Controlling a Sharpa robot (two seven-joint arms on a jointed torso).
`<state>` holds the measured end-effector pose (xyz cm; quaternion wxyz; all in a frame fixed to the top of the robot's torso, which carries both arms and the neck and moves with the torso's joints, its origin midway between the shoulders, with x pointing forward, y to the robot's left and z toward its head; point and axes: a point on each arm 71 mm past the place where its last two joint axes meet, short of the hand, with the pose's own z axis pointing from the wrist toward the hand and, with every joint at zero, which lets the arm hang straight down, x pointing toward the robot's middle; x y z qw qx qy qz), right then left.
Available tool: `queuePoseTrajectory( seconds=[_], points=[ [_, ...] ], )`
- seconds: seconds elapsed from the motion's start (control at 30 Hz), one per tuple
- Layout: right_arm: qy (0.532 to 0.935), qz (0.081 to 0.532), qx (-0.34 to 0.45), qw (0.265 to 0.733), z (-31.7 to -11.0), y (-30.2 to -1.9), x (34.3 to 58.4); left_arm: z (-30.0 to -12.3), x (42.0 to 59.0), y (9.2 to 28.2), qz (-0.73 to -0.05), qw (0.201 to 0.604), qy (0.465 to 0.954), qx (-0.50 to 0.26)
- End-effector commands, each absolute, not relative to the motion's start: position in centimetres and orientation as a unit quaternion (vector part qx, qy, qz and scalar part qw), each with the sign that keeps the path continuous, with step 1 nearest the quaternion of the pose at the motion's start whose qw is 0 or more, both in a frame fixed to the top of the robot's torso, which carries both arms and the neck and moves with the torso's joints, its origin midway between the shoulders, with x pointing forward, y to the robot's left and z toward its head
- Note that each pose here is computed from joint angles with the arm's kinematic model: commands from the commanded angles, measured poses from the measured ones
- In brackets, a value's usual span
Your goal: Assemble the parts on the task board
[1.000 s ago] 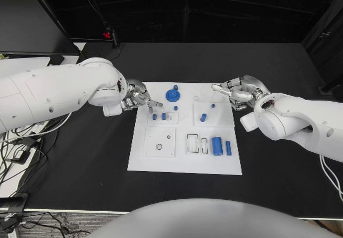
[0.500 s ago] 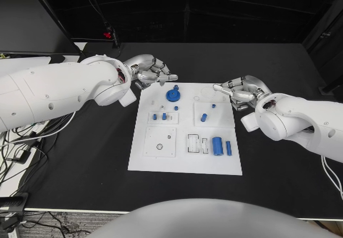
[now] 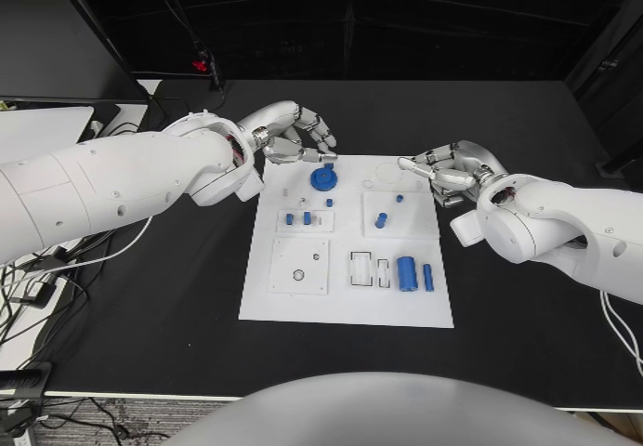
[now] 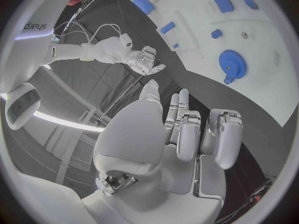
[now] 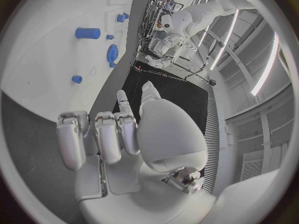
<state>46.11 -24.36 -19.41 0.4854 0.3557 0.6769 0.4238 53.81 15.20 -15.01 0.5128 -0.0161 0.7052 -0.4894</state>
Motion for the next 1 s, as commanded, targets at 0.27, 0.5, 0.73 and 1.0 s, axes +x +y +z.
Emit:
queuePoseTrajectory(
  seconds=[0.27,0.5,0.73,1.0],
  points=[
    [0.666,0.436,0.348,0.494,-19.1,-24.2,46.2,-16.4,52.9,13.7,-0.416,0.581,0.656,0.245],
    [0.665,0.437,0.348,0.496,-19.1,-24.3,46.2,-17.6,52.6,13.0,-0.396,0.572,0.655,0.296],
    [0.664,0.437,0.348,0.496,-19.1,-24.3,46.2,-18.0,52.6,12.6,-0.388,0.572,0.655,0.306],
    [0.665,0.437,0.348,0.496,-19.1,-24.2,46.1,-18.1,52.8,12.1,-0.376,0.580,0.654,0.308]
  ],
)
